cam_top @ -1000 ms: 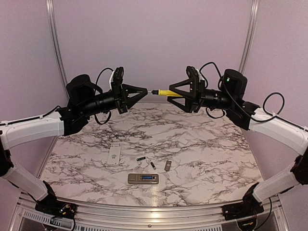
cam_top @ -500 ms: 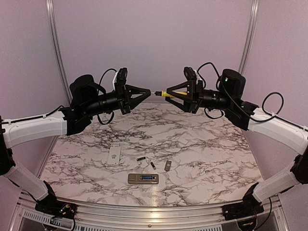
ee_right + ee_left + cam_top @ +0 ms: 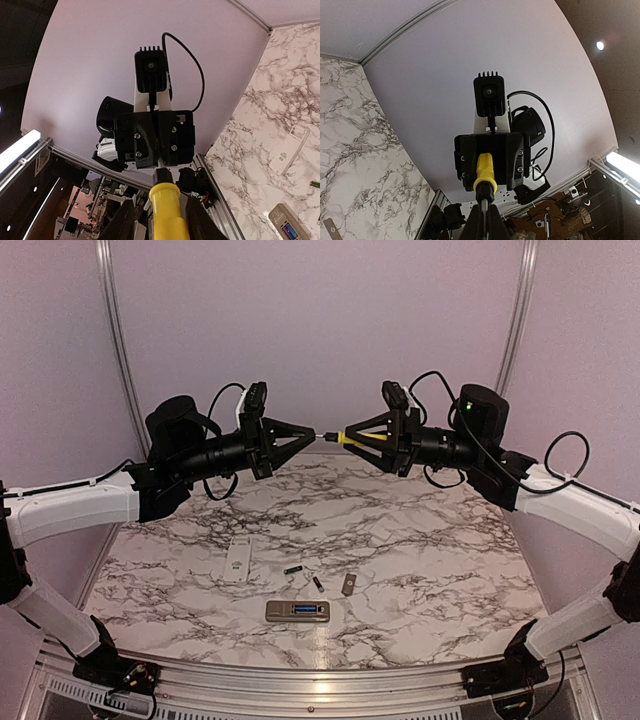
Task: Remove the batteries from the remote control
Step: Pass from the left arm to the right, then adjust the remote control without the battery cover at the center of the board.
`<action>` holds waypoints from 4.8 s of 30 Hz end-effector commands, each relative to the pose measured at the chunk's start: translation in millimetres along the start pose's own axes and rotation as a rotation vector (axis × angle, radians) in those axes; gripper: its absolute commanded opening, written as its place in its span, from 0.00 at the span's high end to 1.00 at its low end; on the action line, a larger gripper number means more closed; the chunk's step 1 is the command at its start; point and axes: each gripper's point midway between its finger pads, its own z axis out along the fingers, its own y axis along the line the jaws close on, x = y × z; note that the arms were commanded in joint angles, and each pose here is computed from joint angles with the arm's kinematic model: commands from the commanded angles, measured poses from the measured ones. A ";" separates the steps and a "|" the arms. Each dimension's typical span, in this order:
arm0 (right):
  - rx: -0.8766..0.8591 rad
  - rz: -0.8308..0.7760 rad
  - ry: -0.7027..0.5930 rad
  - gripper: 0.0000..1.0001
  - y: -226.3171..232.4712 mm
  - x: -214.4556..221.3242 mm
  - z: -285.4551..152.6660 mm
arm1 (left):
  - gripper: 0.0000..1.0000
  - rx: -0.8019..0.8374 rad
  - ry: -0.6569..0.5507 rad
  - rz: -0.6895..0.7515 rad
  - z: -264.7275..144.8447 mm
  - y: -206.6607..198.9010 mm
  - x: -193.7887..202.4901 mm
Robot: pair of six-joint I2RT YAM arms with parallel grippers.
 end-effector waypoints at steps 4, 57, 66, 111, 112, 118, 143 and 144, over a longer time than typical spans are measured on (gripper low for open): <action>-0.027 -0.023 0.007 0.71 14.7 -2.4 6.2 | 1.00 0.021 0.017 0.038 -1.0 -12.8 1.6; 0.509 -0.118 0.146 1.00 -67.2 39.8 -31.9 | 0.08 -0.750 0.273 0.384 -131.9 143.5 118.5; 0.600 -0.142 0.169 1.00 -75.7 48.3 -50.5 | 0.11 -0.716 0.438 0.512 -126.9 167.4 157.2; 0.700 -0.116 0.105 1.00 -81.4 59.8 -84.3 | 0.23 -0.671 1.081 0.976 -124.3 286.8 234.6; 0.696 -0.120 0.107 1.00 -80.9 58.3 -82.2 | 0.26 -0.668 1.088 0.974 -124.7 286.6 235.5; 0.696 -0.125 0.121 1.00 -83.1 54.1 -75.8 | 0.58 -0.643 1.108 0.961 -123.6 281.4 240.3; 0.712 -0.121 0.112 1.00 -83.8 50.9 -76.9 | 0.45 -0.619 0.873 0.783 -22.1 247.0 256.1; 0.711 -0.122 0.110 1.00 -83.5 50.2 -76.8 | 0.41 -0.616 0.859 0.792 -21.5 243.6 253.0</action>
